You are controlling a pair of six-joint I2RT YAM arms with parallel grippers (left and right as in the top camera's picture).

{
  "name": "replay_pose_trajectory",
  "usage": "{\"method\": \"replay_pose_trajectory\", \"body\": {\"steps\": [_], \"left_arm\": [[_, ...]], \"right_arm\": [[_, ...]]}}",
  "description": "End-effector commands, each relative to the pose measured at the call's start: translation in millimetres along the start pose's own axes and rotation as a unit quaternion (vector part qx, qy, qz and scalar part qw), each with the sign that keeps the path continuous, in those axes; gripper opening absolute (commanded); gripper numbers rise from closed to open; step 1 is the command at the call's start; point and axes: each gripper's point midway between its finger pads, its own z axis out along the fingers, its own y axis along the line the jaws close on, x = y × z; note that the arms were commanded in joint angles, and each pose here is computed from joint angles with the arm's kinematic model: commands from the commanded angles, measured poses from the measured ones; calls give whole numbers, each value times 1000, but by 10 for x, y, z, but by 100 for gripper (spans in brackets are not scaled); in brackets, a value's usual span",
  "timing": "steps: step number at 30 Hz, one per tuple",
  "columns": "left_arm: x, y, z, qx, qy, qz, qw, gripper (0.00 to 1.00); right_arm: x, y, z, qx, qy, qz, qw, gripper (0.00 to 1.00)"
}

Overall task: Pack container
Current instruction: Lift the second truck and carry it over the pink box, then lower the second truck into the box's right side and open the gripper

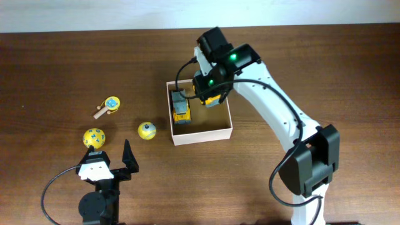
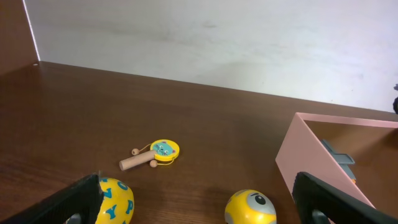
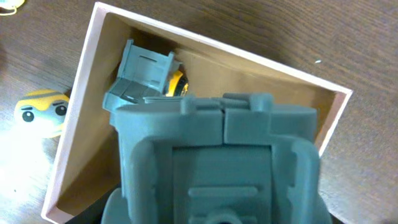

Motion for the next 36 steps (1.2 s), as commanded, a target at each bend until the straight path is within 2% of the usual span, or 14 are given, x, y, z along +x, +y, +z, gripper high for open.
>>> {"method": "replay_pose_trajectory", "body": {"steps": [1,12,24,36], "left_arm": [[7,-8,0,4,-2,8,1000,99],[7,-8,0,4,-2,8,1000,99],[7,-8,0,4,-2,8,1000,99],[7,-8,0,4,-2,8,1000,99]], "right_arm": [[-56,30,-48,24,-13,36,999,52],[88,-57,64,89,4,99,991,50],[334,-224,503,131,43,95,986,50],[349,-266,784,129,21,96,987,50]]}}
